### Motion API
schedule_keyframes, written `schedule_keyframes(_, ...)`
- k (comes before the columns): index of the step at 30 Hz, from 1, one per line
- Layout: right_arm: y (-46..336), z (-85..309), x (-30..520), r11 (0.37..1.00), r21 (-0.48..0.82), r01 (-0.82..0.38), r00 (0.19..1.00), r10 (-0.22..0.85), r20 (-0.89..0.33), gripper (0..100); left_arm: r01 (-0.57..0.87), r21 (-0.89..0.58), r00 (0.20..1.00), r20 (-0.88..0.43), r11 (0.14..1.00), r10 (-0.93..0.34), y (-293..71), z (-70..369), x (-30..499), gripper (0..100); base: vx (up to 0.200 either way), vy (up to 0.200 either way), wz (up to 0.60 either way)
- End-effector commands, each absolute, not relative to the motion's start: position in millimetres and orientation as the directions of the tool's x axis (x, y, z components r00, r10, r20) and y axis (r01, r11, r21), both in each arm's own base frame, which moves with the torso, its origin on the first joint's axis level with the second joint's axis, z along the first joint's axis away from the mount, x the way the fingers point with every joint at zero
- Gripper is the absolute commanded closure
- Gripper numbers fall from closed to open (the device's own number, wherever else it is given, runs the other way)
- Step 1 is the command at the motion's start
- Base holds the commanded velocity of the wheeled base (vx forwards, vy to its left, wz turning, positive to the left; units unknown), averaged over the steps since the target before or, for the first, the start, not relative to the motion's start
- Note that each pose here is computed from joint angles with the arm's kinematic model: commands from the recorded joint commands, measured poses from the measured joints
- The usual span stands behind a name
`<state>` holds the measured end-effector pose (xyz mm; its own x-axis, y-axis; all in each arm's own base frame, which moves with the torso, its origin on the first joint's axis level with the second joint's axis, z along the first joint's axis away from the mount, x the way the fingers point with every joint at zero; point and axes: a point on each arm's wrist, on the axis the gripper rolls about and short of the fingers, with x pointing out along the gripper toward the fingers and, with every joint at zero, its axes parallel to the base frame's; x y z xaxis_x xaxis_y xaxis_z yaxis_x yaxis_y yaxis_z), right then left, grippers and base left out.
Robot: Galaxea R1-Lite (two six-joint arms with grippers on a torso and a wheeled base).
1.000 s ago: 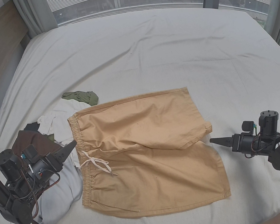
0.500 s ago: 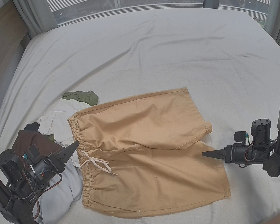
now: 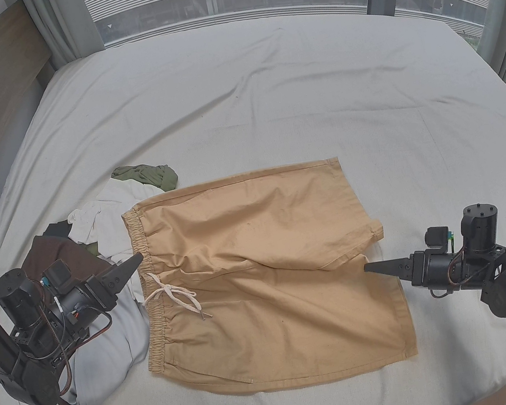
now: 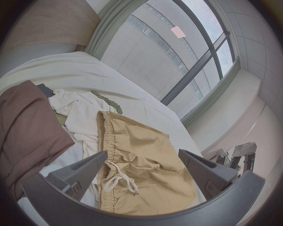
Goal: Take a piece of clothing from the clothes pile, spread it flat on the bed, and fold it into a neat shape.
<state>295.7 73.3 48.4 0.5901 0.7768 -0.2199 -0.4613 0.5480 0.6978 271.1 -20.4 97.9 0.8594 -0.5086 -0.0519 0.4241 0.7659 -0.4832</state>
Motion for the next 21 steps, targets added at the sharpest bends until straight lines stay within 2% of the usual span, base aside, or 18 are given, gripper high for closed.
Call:
schedule_keyframes(1,70.4,56.3,301.2,0.542,0.682,-0.490,0.611,0.772,-0.175,0,0.428,-0.482,0.858,-0.050,0.764,-0.511,-21.6,98.0,271.2,0,0.000,0.000,0.00)
schedule_keyframes(7,60.6,41.8,317.4,0.543,0.694,-0.473,0.657,0.742,-0.134,0,0.429,-0.483,0.857,-0.050,0.764,-0.513,-21.6,98.0,271.2,0,0.000,0.000,0.00)
schedule_keyframes(14,47.4,30.8,324.2,0.568,0.700,-0.433,0.685,0.712,-0.155,0,0.429,-0.486,0.854,-0.057,0.762,-0.517,-22.9,96.1,271.4,0,0.000,0.000,0.00)
schedule_keyframes(21,41.2,37.3,327.8,0.574,0.688,-0.443,0.702,0.700,-0.131,0,0.421,-0.489,0.856,-0.065,0.764,-0.513,-21.9,94.6,269.8,0,0.000,0.000,0.00)
